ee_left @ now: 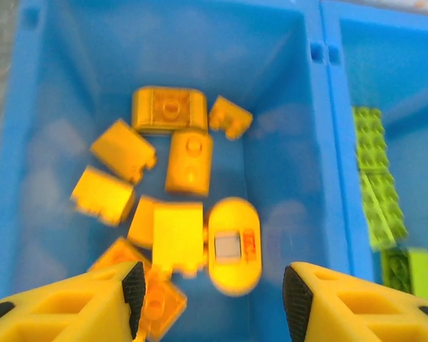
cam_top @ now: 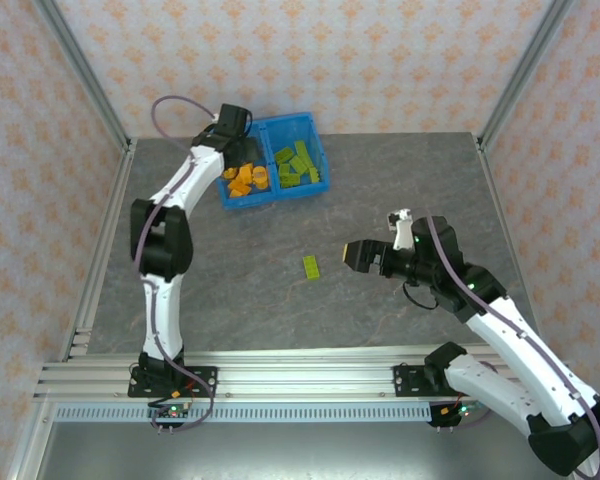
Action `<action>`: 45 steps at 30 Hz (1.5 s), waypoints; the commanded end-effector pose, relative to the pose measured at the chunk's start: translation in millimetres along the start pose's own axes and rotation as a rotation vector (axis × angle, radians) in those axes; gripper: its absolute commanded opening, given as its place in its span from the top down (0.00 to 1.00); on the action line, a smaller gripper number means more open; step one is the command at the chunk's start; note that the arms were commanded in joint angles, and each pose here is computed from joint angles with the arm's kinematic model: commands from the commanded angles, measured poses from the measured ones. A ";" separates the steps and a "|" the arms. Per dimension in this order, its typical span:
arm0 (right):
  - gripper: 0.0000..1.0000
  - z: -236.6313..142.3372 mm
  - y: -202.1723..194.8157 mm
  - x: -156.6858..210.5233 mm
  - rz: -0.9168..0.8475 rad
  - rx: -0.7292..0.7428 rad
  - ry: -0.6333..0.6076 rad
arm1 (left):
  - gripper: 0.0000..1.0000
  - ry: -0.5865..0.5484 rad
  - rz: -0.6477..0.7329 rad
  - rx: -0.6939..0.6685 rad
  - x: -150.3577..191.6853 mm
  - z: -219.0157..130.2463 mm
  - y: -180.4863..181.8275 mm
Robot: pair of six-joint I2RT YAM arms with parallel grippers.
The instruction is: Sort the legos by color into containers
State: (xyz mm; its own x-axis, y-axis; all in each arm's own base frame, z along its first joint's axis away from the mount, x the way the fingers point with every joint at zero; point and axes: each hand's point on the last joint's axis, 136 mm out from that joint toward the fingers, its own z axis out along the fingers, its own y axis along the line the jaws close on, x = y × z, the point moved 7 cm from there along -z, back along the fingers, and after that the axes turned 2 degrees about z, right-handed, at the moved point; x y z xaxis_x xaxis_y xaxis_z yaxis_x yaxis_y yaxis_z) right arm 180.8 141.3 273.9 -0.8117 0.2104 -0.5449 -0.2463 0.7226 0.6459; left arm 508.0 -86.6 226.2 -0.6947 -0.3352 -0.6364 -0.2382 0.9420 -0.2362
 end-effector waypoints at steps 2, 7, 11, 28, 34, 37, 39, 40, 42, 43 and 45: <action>0.00 28.9 -8.1 -6.5 0.007 0.046 -0.004 | 0.43 -0.216 -0.001 0.259 -2.6 -123.2 -25.4; 0.03 73.7 -9.2 -10.7 -0.041 0.150 0.058 | 0.41 -0.243 0.228 0.353 67.9 -202.7 -35.6; 0.15 114.6 -13.7 -11.0 -0.100 0.296 0.145 | 0.30 -0.190 0.407 0.474 128.8 -234.2 -31.9; 0.32 219.7 -33.7 41.3 -0.235 0.547 0.415 | 0.00 0.084 0.680 0.571 267.4 -258.0 -6.3; 0.46 222.7 -42.7 55.2 -0.231 0.572 0.435 | 0.00 0.102 0.641 0.589 283.1 -258.7 2.4; 0.48 223.8 -44.3 57.9 -0.224 0.566 0.431 | 0.00 0.100 0.631 0.586 286.1 -259.5 7.9; 0.48 226.4 -45.3 59.0 -0.222 0.562 0.433 | 0.00 0.104 0.625 0.584 288.3 -259.8 10.7; 0.48 227.6 -45.8 59.8 -0.219 0.564 0.436 | 0.00 0.104 0.624 0.584 289.5 -260.1 12.0; 0.50 231.2 -47.6 60.8 -0.217 0.569 0.440 | 0.00 0.106 0.618 0.583 292.5 -260.4 15.0; 0.52 232.4 -49.0 61.5 -0.217 0.576 0.438 | 0.00 0.108 0.615 0.583 293.9 -260.4 16.5; 0.56 233.6 -51.6 61.9 -0.217 0.590 0.431 | 0.00 0.110 0.608 0.578 297.1 -259.4 19.9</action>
State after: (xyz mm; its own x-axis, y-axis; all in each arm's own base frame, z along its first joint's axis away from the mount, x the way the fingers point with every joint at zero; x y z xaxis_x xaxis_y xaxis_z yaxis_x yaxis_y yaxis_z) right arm 266.8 273.0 91.3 -0.9415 -0.1738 -0.2887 -0.2178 0.9676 0.1279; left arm 123.7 -171.8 231.9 -0.6349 0.2701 -0.7238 0.6001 0.7625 -0.2418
